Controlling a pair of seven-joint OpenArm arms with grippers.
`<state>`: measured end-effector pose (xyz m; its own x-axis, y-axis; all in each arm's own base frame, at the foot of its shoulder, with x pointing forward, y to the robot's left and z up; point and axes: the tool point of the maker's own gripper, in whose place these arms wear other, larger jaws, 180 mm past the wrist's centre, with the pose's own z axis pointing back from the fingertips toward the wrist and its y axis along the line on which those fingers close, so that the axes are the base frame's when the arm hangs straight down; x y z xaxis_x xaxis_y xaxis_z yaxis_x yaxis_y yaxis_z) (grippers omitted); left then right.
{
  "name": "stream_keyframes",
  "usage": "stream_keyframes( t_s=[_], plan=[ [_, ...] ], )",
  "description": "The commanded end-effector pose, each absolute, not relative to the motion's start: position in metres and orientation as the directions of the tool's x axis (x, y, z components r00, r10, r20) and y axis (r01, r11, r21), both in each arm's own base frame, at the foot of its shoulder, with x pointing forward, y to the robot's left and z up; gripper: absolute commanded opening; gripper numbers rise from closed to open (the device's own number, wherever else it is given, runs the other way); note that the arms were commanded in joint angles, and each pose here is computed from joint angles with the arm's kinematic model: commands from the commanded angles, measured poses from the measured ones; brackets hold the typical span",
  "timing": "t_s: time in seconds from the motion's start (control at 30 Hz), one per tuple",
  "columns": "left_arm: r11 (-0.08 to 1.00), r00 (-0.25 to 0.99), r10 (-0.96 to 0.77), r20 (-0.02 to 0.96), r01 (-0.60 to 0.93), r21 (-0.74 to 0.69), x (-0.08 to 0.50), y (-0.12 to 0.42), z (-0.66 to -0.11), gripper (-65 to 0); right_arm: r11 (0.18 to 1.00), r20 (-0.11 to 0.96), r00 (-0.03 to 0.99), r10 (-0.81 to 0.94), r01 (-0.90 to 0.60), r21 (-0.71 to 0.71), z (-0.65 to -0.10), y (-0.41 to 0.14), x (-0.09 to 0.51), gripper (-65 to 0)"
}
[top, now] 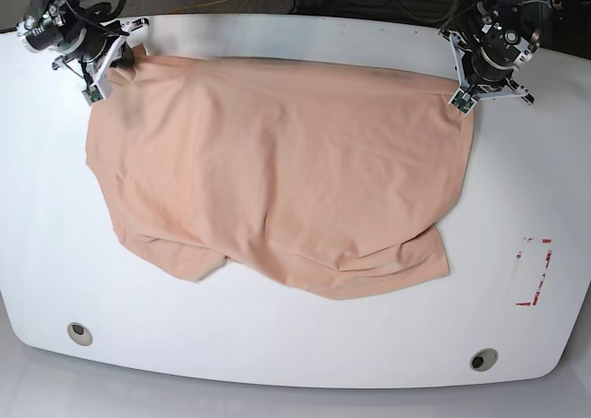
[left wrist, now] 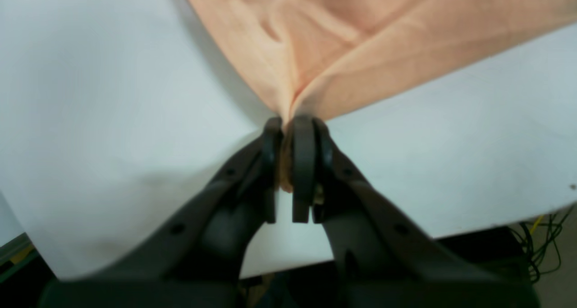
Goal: Layout the t-shirt on the table in an organized manner, then fold the t-shirt properly
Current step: 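Swing the held shirt up and lay it flat across the table, then release the shirt from the left gripper and raise it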
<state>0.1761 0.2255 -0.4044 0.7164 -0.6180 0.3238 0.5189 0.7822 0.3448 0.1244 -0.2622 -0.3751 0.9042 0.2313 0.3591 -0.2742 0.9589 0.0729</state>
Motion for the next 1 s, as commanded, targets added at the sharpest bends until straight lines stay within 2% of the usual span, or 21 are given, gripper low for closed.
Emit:
stream_keyframes(
  t_s=[0.0, 0.2, 0.47, 0.6, 0.83, 0.97],
  plan=[
    [0.773, 0.711, -0.626, 0.319, 0.515, 0.37, 0.176, 0.23, -0.398, -62.4, 0.961, 0.354, 0.904, 0.239, -0.273, 0.05, -0.365, -0.274, 0.124, -65.0],
    [0.757, 0.702, -0.642, 0.309, 0.517, 0.399, 0.182, 0.241, -0.393, -62.4, 0.966, 0.38, 0.899, 0.215, -0.253, 0.052, -0.35, -0.287, 0.128, -65.0],
    [0.76, 0.658, -0.638, 0.399, 0.458, 0.461, 0.232, 0.241, -0.366, -62.4, 0.973, 0.444, 0.872, 0.204, -0.231, 0.005, -0.333, -0.301, 0.157, -65.0],
    [0.764, 0.604, -0.639, 0.476, 0.427, 0.484, 0.27, 0.226, -0.345, -62.3, 0.976, 0.503, 0.845, 0.182, -0.217, 0.011, -0.326, -0.301, 0.181, -65.0],
    [0.736, 0.54, -0.675, 0.502, 0.44, 0.515, 0.308, 0.201, -0.323, -62.1, 0.971, 0.537, 0.828, 0.162, -0.231, 0.063, -0.331, -0.291, 0.211, -65.0],
    [0.742, 0.517, -0.67, 0.533, 0.45, 0.496, 0.318, 0.183, -0.321, -62.0, 0.978, 0.53, 0.839, 0.119, -0.19, 0.082, -0.341, -0.295, 0.221, -65.0]
  ],
)
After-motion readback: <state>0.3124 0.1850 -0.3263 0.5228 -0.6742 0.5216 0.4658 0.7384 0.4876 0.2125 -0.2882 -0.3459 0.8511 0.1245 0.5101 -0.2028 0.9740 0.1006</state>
